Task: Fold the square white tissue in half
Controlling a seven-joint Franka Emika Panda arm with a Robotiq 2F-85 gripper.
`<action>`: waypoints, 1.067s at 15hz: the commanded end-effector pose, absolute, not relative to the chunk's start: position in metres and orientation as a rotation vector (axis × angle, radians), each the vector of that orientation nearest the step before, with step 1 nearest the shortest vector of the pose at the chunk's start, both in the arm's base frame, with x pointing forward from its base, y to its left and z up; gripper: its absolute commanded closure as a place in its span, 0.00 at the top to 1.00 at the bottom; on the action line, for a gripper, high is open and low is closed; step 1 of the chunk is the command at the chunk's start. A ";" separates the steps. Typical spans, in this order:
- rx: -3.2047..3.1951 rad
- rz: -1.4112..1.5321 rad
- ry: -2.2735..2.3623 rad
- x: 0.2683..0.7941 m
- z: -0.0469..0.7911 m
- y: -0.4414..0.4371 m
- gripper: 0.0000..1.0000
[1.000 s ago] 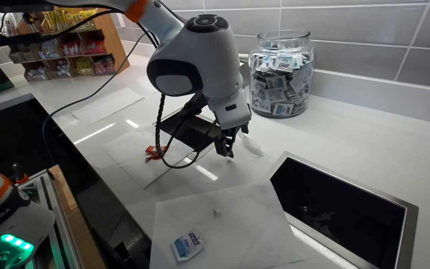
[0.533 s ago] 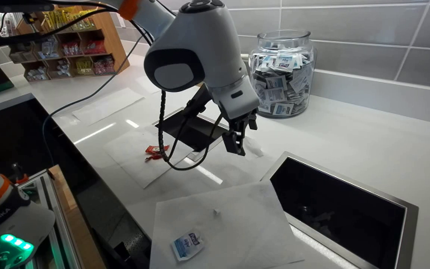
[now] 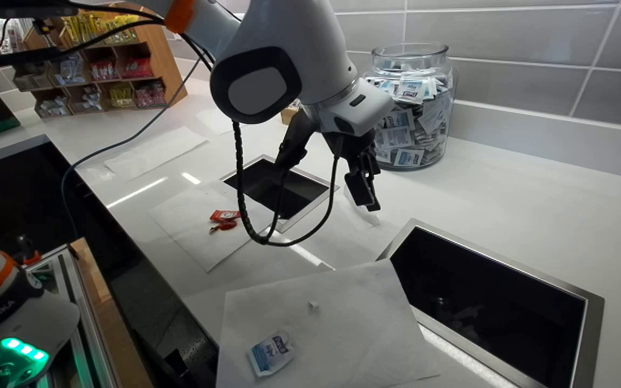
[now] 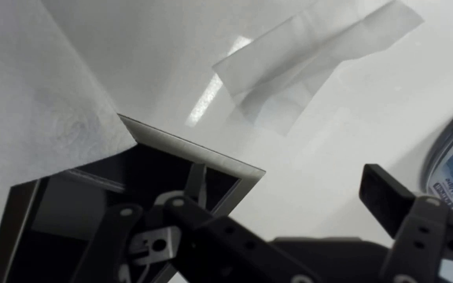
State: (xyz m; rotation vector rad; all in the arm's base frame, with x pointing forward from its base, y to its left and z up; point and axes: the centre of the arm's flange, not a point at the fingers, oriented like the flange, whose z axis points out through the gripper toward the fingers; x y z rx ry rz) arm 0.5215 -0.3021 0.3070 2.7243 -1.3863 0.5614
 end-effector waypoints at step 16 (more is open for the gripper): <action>2.943 0.523 -0.527 0.571 0.266 -0.271 1.00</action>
